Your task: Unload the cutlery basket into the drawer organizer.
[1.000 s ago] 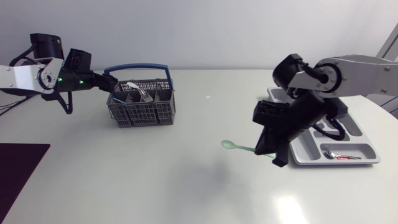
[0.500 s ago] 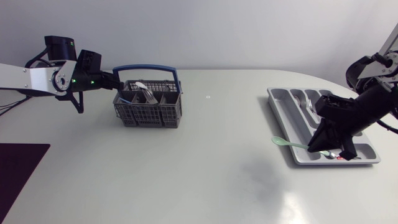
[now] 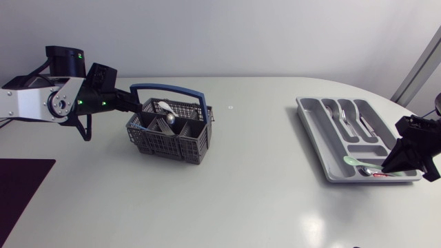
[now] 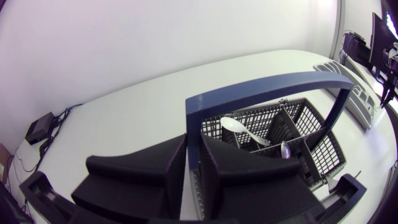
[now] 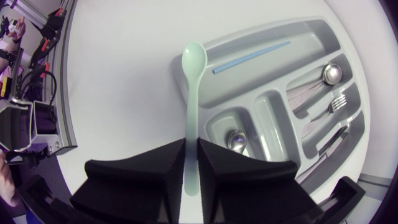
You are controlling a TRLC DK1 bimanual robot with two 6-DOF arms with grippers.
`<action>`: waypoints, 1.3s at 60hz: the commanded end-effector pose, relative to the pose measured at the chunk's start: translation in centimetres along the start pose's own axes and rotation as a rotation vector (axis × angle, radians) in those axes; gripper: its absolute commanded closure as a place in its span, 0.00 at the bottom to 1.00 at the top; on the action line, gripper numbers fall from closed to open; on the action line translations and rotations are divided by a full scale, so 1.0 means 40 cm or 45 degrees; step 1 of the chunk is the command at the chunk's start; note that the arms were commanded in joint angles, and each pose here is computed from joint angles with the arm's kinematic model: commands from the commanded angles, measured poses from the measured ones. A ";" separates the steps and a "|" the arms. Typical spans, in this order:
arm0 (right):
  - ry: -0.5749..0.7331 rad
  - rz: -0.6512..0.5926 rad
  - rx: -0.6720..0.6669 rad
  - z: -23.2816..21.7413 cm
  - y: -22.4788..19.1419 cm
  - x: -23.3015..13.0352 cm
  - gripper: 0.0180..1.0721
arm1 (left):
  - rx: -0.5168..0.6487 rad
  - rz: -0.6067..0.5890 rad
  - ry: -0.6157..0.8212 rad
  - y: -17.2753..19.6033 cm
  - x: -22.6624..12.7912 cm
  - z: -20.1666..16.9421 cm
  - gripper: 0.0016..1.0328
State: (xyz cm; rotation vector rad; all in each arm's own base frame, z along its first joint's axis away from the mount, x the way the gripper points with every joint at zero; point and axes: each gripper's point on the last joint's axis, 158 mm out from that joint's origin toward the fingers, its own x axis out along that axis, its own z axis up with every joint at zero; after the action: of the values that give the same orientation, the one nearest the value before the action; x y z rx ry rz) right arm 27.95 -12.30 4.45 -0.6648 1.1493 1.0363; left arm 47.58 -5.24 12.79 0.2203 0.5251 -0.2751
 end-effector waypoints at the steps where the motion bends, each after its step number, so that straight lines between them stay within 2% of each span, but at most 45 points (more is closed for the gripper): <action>1: 0.007 0.016 -0.074 -0.045 -0.014 0.004 0.91 | 0.034 -0.006 0.031 -0.047 -0.025 -0.027 0.97; 17: 0.081 -0.078 -0.153 -0.159 -0.088 0.031 0.91 | 0.097 0.044 0.096 -0.191 -0.076 -0.092 0.97; 35: 0.178 -0.190 -0.252 -0.238 -0.175 0.070 0.89 | 0.077 0.137 0.144 -0.218 -0.097 -0.117 0.97; 40: 0.184 -0.203 -0.256 -0.240 -0.181 0.075 0.75 | 0.102 0.145 0.173 -0.233 -0.099 -0.139 0.97; 46: 0.183 -0.252 -0.233 -0.237 -0.199 0.065 0.37 | 0.129 0.131 0.198 -0.249 -0.103 -0.159 0.97; 50: 0.160 -0.281 -0.212 -0.225 -0.202 0.038 0.23 | 0.154 0.107 0.206 -0.269 -0.111 -0.167 0.97; 53: 0.137 -0.305 -0.204 -0.205 -0.194 0.004 0.15 | 0.162 0.095 0.199 -0.279 -0.121 -0.166 0.97; 65: -0.011 -0.334 -0.181 -0.048 -0.090 -0.082 0.15 | 0.188 0.063 0.204 -0.303 -0.150 -0.172 0.97; 78: -0.239 -0.276 -0.164 0.255 0.095 -0.073 0.15 | 0.204 0.057 0.216 -0.283 -0.165 -0.180 0.97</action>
State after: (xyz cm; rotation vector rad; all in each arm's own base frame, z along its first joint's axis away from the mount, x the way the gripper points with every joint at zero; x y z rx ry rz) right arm 29.97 -6.89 10.91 -0.8653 0.8171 0.9348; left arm 37.31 -13.82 12.42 0.3030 0.5507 -0.2265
